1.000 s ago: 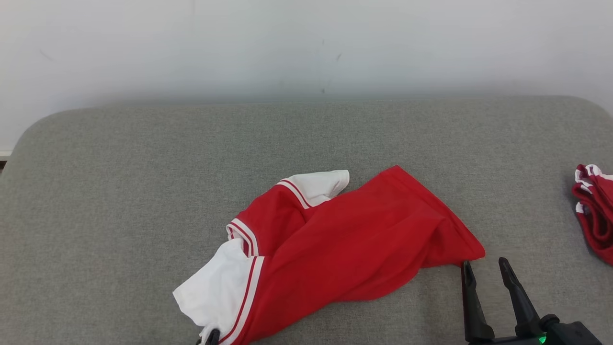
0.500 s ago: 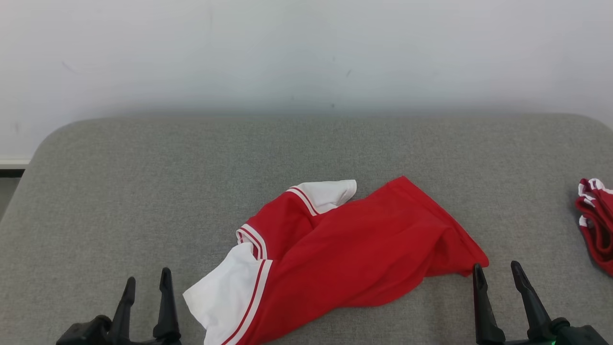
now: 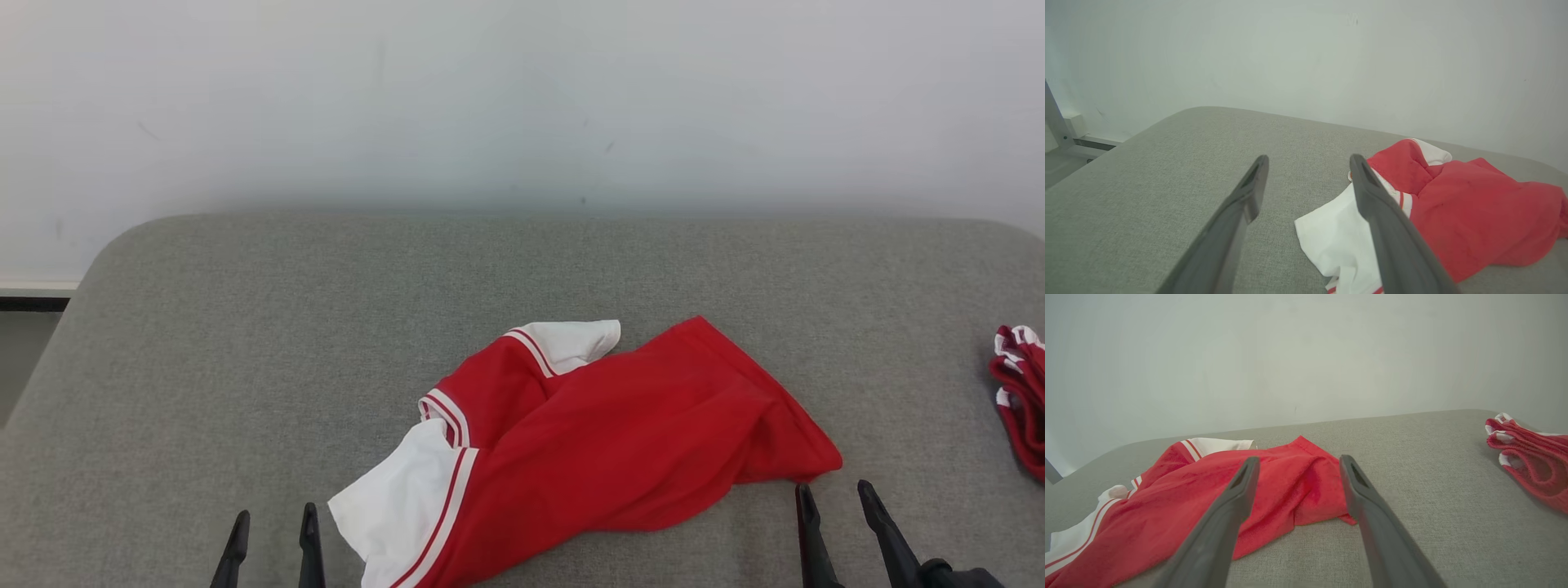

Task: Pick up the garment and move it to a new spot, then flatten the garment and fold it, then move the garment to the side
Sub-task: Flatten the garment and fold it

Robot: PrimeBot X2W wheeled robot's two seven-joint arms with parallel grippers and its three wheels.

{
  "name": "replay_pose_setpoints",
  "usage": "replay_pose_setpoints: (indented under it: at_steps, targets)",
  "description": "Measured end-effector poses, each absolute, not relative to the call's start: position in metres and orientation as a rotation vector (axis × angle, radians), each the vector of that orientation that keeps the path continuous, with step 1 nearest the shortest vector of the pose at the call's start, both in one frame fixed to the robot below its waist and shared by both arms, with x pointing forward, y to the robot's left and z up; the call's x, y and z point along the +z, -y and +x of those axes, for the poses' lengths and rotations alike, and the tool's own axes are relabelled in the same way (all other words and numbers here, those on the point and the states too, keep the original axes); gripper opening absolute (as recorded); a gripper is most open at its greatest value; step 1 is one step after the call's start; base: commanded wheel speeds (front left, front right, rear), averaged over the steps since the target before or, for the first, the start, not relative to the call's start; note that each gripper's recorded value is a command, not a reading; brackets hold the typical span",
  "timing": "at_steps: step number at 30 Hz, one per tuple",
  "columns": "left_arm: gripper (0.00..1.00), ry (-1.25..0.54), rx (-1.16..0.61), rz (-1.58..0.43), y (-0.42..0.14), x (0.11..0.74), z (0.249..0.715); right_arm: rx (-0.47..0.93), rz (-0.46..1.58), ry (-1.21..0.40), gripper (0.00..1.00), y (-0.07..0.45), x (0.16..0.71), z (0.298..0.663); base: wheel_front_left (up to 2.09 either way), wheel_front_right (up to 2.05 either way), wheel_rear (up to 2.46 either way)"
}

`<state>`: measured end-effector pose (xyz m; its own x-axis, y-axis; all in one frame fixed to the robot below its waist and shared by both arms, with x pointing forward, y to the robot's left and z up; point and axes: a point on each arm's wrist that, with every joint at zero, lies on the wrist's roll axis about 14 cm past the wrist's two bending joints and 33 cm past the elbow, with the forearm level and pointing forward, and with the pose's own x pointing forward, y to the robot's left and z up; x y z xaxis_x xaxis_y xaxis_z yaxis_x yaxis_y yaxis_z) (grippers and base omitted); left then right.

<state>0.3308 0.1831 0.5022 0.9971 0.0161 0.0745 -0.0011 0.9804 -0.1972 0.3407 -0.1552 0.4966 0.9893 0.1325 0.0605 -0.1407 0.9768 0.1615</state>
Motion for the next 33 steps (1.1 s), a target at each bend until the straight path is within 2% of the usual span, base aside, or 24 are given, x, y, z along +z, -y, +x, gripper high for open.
replay_pose_setpoints:
  at_steps: [5,8,20,28,33]
  targets:
    - [1.0,0.08,0.015,-0.188,-0.187,0.503,0.328,0.168,0.158,-0.04,1.0,0.155,0.486,0.355,0.0,0.0,0.0]
    - [1.0,0.08,0.008,-0.194,-0.186,0.503,0.328,0.193,0.147,-0.155,1.0,0.156,0.477,0.372,0.0,0.0,0.0]
    - [1.0,0.056,0.017,-0.207,-0.182,0.497,0.341,0.216,0.153,-0.503,1.0,0.173,0.478,0.463,0.0,0.0,0.0]
    - [1.0,0.043,0.081,-0.191,-0.199,0.494,0.343,0.218,0.078,-0.711,1.0,0.169,0.439,0.493,0.0,0.0,0.0]
    - [1.0,0.027,0.121,-0.182,-0.21,0.489,0.343,0.227,0.033,-0.771,1.0,0.163,0.421,0.508,0.0,0.0,0.0]
